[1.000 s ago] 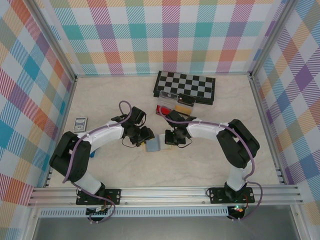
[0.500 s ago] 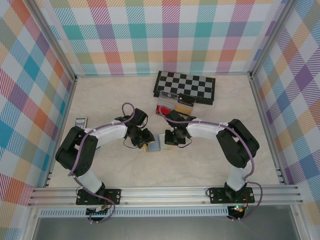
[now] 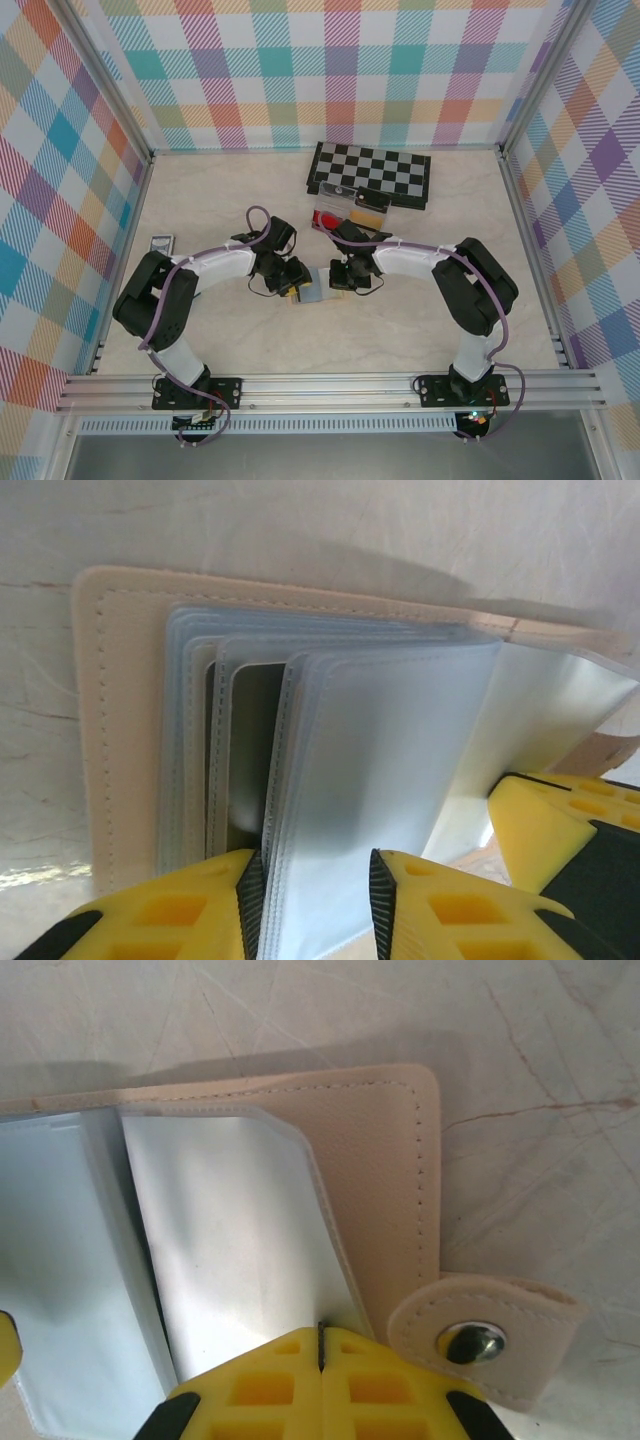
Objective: Take the credit cards out of the card holder
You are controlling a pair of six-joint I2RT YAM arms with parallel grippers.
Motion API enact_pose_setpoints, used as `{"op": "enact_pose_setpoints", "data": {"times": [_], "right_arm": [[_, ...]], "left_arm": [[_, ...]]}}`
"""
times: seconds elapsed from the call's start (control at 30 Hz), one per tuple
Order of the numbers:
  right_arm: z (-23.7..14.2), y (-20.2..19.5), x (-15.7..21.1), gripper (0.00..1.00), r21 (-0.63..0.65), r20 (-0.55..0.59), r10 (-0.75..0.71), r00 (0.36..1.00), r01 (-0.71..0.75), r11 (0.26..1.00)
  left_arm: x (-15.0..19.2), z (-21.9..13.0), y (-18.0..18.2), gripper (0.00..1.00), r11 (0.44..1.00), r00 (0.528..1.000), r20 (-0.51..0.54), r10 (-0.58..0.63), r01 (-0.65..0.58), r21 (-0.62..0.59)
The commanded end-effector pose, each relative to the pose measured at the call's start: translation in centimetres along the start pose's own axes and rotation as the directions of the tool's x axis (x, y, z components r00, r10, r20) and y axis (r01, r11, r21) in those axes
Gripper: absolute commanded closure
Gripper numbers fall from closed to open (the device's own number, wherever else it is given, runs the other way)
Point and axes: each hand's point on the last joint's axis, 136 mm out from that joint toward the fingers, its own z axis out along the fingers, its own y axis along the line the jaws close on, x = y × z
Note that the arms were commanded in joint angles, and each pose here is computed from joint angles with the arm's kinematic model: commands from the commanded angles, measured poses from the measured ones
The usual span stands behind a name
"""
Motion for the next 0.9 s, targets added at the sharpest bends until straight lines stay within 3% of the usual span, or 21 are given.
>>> {"op": "enact_pose_setpoints", "data": {"times": [0.0, 0.17, 0.47, 0.63, 0.73, 0.87], "right_arm": [[1.3, -1.8, 1.5, 0.98, 0.066, -0.072, 0.034, 0.997, -0.029, 0.997], [1.3, -1.8, 1.6, 0.98, 0.066, -0.071, 0.035, 0.997, -0.03, 0.997], [1.3, -1.7, 1.6, 0.98, 0.065, -0.072, 0.037, 0.997, -0.032, 0.997], [0.6, -0.2, 1.3, 0.98, -0.006, -0.065, -0.002, 0.998, 0.002, 1.0], [-0.4, 2.3, 1.6, 0.97, -0.129, -0.068, -0.06, 0.996, 0.051, 0.99], [-0.9, 3.7, 2.0, 0.97, -0.183, -0.084, -0.097, 0.992, 0.08, 0.98]], "left_arm": [[0.0, 0.3, -1.4, 0.65, 0.998, 0.999, -0.03, 0.034, -0.032, 0.06], [0.0, -0.1, -2.6, 0.7, 0.992, 0.998, -0.027, 0.064, -0.061, 0.112], [-0.1, -0.6, -2.5, 0.85, 0.991, 0.996, -0.01, 0.09, -0.088, 0.1], [-0.2, -1.3, -1.2, 0.95, 0.993, 0.993, 0.006, 0.117, -0.117, 0.01], [-0.4, -2.3, -0.1, 0.98, 0.985, 0.987, 0.015, 0.159, -0.158, -0.072], [-0.4, -3.6, 0.2, 1.0, 0.966, 0.974, 0.007, 0.229, -0.226, -0.129]]}}
